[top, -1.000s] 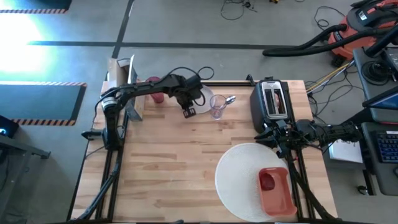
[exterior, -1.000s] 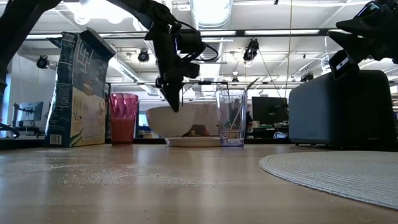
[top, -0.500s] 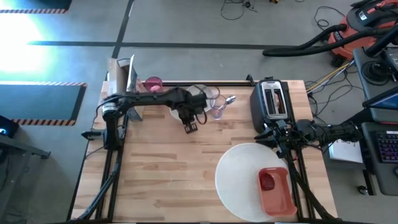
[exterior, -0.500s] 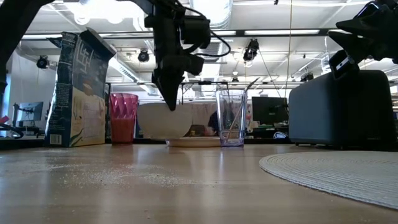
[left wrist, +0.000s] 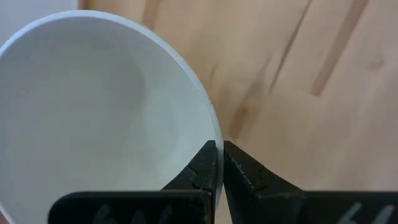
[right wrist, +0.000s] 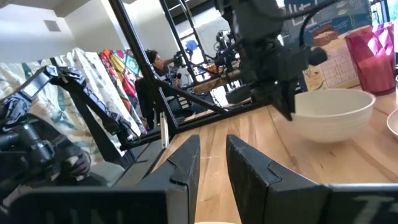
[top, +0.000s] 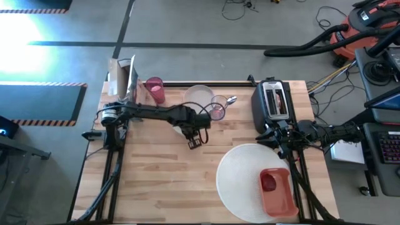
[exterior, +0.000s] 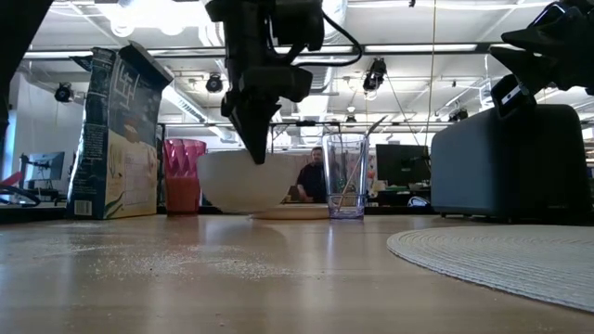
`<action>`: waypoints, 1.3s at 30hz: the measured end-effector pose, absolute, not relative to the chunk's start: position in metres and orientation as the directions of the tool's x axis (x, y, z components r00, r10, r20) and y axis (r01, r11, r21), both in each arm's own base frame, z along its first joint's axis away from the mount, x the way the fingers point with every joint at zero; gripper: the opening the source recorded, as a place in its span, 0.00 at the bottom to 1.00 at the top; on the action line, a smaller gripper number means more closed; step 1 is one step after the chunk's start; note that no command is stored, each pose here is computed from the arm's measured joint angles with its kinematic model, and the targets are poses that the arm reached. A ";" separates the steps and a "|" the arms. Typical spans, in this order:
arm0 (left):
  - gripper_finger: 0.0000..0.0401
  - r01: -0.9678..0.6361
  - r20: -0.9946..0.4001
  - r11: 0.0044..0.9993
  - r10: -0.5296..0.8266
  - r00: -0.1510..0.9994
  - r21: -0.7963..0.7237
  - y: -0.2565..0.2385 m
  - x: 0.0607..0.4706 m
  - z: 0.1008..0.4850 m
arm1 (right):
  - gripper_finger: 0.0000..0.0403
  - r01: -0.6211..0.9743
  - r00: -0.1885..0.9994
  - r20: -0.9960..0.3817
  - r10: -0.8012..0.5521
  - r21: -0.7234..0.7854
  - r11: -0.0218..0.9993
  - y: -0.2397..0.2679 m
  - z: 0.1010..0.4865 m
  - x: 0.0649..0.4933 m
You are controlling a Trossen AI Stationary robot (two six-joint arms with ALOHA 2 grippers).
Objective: Arrange a breakfast setting
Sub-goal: Move the white bowl to the center of the table, then move the tablemat to the center of the table
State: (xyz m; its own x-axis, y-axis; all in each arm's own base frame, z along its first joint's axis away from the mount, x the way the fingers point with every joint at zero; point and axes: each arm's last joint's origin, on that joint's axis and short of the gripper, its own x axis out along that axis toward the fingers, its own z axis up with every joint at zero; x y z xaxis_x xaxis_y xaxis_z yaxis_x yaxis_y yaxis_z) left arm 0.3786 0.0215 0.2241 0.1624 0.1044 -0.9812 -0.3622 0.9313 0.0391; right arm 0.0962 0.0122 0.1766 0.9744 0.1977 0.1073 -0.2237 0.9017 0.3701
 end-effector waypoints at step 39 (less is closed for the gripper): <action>0.45 -0.417 -0.964 0.908 0.140 0.224 0.035 -0.054 0.377 0.210 | 0.17 -0.224 0.974 0.107 0.198 0.370 0.902 0.012 0.176 0.096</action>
